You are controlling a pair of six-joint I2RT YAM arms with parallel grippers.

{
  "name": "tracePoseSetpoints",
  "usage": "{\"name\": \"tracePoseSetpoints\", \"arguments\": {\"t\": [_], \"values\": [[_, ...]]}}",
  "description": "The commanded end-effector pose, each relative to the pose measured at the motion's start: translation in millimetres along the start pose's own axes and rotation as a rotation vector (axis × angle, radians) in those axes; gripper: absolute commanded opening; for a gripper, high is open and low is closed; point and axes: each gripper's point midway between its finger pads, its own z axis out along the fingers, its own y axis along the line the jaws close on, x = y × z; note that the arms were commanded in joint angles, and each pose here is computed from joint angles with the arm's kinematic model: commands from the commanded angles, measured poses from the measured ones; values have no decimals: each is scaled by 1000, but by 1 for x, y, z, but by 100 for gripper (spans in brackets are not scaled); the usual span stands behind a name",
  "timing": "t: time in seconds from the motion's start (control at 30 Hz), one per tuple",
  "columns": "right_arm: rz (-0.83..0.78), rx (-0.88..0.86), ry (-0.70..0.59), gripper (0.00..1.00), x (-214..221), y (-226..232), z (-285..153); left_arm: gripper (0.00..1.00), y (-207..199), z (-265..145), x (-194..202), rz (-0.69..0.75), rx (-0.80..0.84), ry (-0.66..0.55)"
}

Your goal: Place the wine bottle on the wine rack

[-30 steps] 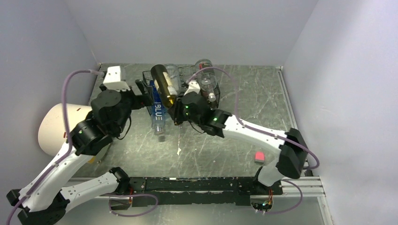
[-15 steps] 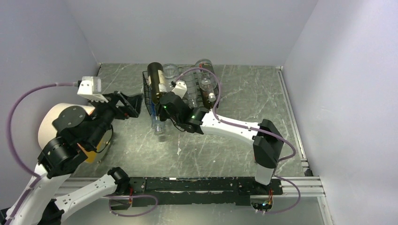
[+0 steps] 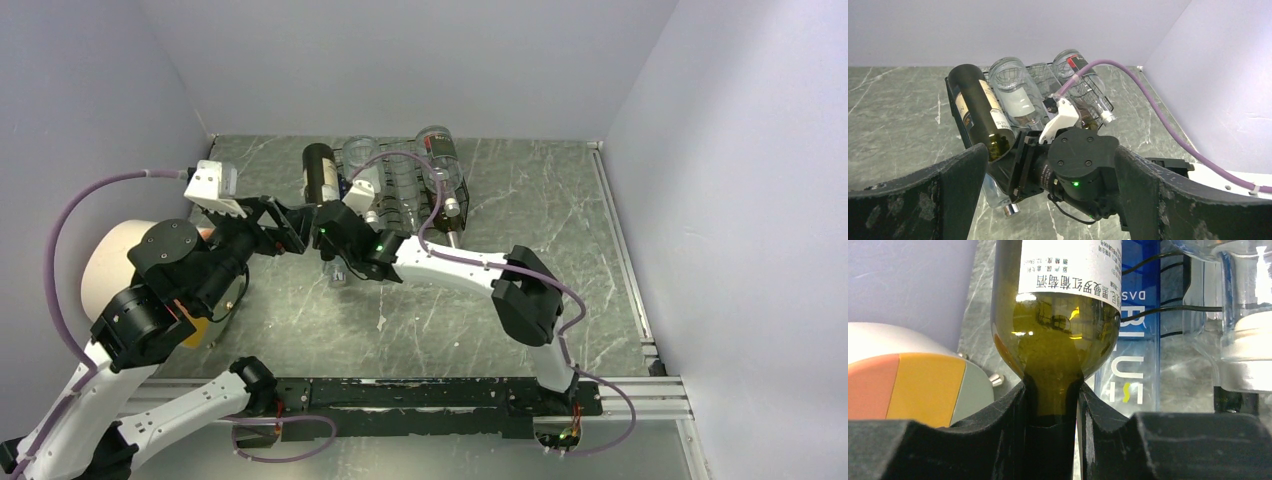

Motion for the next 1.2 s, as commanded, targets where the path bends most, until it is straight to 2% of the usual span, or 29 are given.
{"name": "tracePoseSetpoints", "arguments": {"t": [0.0,0.17,0.53,0.63,0.8,0.9,1.1,1.17], "values": [[94,-57,-165,0,-50,35,-3,99,1,0,-1,23,4,-6],[76,-15,-174,7,-44,26,10,99,-3,1,1,38,28,-3],[30,9,-154,45,-31,16,33,99,-2,7,8,46,12,29],[19,6,-162,60,-35,14,28,99,-1,7,8,45,1,31],[4,11,-179,75,-44,8,14,99,-1,6,4,43,0,20],[3,4,-190,91,-55,9,-2,99,1,6,3,43,-11,21],[-112,-134,-166,94,-65,21,-36,99,-10,9,3,39,37,35],[-155,-128,-146,95,-65,12,-48,99,-9,10,5,39,28,52]]}}
